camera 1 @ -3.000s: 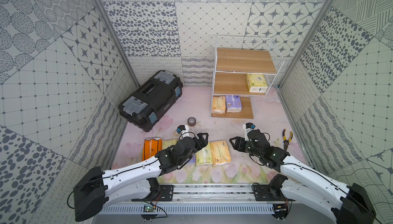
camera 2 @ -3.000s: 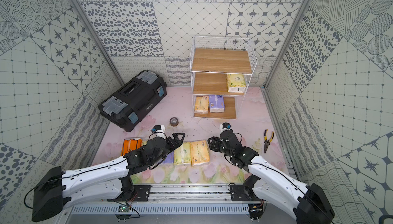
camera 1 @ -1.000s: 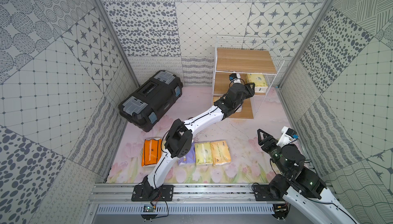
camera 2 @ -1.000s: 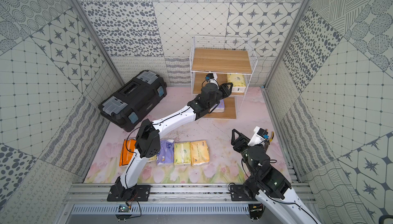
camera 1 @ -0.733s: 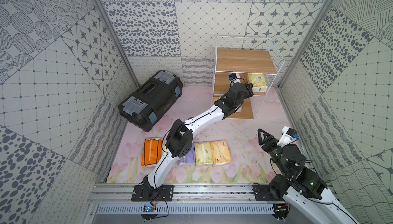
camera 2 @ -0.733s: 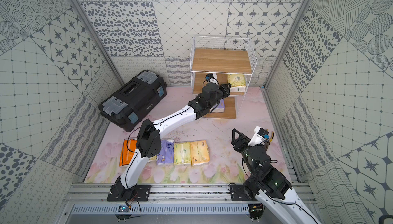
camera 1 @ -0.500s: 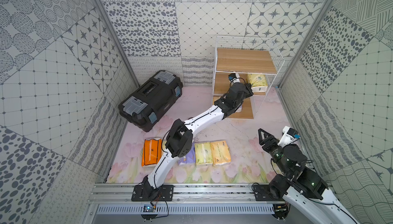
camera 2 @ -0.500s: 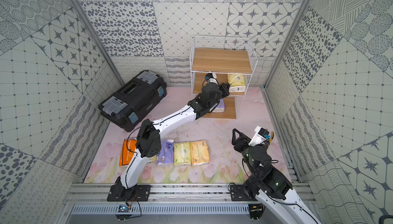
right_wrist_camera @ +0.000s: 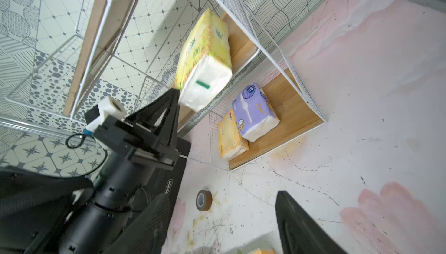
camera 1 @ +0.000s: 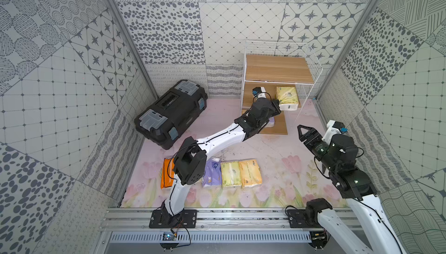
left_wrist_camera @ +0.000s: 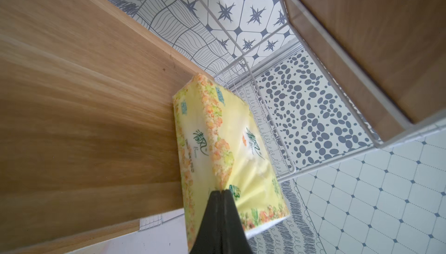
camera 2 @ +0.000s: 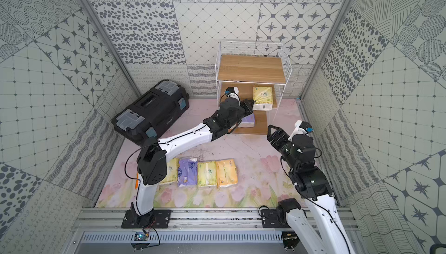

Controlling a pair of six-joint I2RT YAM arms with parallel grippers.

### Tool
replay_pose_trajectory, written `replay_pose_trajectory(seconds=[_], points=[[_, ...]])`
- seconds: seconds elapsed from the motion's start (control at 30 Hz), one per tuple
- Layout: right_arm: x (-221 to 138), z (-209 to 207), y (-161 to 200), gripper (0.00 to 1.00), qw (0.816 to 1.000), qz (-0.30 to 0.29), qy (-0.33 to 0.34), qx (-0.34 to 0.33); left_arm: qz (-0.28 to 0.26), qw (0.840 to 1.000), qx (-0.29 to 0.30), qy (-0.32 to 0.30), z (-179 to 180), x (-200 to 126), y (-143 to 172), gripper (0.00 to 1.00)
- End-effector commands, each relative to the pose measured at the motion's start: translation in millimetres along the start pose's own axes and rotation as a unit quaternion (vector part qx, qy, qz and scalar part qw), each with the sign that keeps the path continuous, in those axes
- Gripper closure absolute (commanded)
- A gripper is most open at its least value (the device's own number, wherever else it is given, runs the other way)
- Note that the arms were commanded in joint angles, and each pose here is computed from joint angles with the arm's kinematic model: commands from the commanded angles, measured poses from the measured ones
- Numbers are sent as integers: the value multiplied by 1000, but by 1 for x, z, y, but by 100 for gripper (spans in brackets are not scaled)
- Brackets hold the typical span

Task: Remove the tissue boxes from the shelf
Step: Pick up a box of tissues from the shelf.

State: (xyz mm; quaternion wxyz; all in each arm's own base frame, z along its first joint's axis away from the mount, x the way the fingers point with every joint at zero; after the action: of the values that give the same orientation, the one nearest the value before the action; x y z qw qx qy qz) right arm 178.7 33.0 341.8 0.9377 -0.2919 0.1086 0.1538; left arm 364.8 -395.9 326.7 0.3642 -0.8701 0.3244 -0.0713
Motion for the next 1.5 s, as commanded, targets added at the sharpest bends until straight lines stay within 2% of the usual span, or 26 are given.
replay_pose_trajectory(seconds=[0.0, 0.17, 0.4, 0.7, 1.1, 1.23, 1.37, 1.47], points=[[6, 18, -11, 21, 994, 52, -93, 23, -31, 999, -22, 37, -10, -19, -8, 100], [29, 16, -28, 14, 989, 52, -124, 63, -30, 998, -37, 38, -5, -33, -4, 100], [70, 13, -38, 10, 986, 60, -141, 68, -23, 998, -46, 43, -4, -41, -2, 100], [108, 3, -43, 13, 986, 70, -127, 77, -21, 998, -49, 34, 1, -42, 2, 100], [133, 7, -41, 42, 980, 95, -151, 88, -8, 998, -62, 27, 4, -42, 8, 100], [135, 9, -41, 57, 978, 98, -160, 87, -7, 998, -63, 30, 1, -44, 7, 100], [132, 10, -40, 72, 978, 100, -166, 81, -1, 997, -66, 38, -1, -48, 7, 90], [126, 10, -38, 78, 979, 102, -162, 72, 0, 997, -67, 46, -3, -54, 3, 72]])
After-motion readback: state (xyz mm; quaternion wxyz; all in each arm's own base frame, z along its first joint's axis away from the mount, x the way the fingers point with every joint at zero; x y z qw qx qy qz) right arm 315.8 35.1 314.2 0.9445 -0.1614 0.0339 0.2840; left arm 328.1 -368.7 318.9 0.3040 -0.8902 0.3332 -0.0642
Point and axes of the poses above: each gripper's point midway between its finger pads, its own x axis out along the fingers, its own z axis along the line the jaws close on, y = z × x, the point moved 10 cm from there along -x, back along the fingers, and after that the axes turned 5 degrees about x, right-handed, at the moved point
